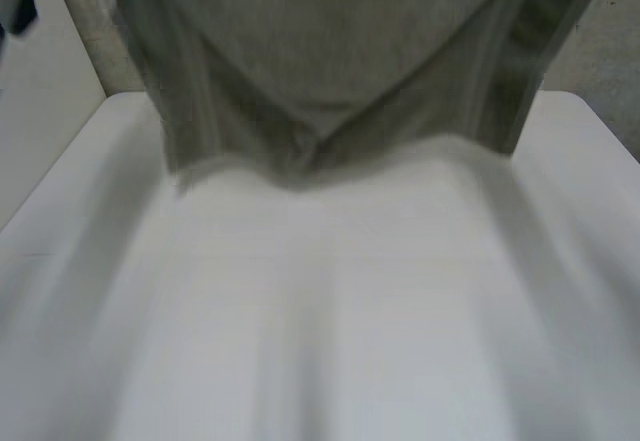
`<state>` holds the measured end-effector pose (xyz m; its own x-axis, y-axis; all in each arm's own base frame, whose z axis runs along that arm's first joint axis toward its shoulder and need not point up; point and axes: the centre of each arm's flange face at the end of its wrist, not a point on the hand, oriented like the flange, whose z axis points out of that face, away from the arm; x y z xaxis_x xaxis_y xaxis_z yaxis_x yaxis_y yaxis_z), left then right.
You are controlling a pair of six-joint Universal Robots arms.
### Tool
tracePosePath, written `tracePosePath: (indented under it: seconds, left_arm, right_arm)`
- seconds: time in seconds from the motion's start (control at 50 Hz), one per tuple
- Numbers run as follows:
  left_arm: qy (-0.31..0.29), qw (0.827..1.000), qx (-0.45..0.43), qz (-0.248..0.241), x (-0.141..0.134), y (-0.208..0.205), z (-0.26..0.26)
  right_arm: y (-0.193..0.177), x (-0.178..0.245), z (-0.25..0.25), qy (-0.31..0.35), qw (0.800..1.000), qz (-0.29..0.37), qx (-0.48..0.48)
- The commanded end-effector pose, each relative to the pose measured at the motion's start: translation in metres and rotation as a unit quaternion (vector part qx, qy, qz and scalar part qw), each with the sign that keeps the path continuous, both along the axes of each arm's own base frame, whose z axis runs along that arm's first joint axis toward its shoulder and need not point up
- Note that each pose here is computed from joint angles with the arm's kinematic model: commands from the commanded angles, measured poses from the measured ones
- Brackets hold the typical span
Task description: Fold the towel.
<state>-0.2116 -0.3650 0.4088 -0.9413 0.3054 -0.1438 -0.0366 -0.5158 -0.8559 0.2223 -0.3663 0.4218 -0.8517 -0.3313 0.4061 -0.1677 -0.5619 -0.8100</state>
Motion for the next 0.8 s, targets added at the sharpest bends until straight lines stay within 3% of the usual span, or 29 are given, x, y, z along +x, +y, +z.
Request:
tracePosePath:
  seconds: [0.02, 0.1, 0.2, 0.42, 0.5, 0.64, 0.8]
  left_arm:
    - [0.042, 0.999, -0.004, -0.010, 0.018, -0.002, -0.003]
    - [0.032, 0.999, 0.036, 0.009, 0.037, -0.012, -0.039]
    - [0.000, 0.992, 0.122, -0.013, 0.055, -0.010, -0.122]
    - [-0.021, 0.978, 0.198, -0.064, 0.054, 0.038, -0.213]
    - [-0.026, 0.977, 0.199, -0.077, 0.051, 0.056, -0.211]
    - [-0.038, 0.984, 0.159, -0.067, 0.073, 0.090, -0.173]
    - [-0.024, 0.982, 0.168, -0.082, 0.077, 0.105, -0.155]
  right_arm:
    - [0.009, -0.002, -0.032, 0.003, 0.998, 0.036, 0.055]
    - [0.013, -0.004, -0.060, 0.022, 0.994, 0.050, 0.091]
    - [0.018, -0.017, -0.110, 0.058, 0.986, 0.060, 0.148]
    - [0.062, -0.041, -0.214, 0.143, 0.949, 0.081, 0.268]
    - [0.077, -0.049, -0.205, 0.157, 0.947, 0.070, 0.270]
    - [0.109, -0.071, -0.153, 0.138, 0.949, 0.075, 0.275]
    - [0.107, -0.083, -0.129, 0.134, 0.957, 0.068, 0.250]
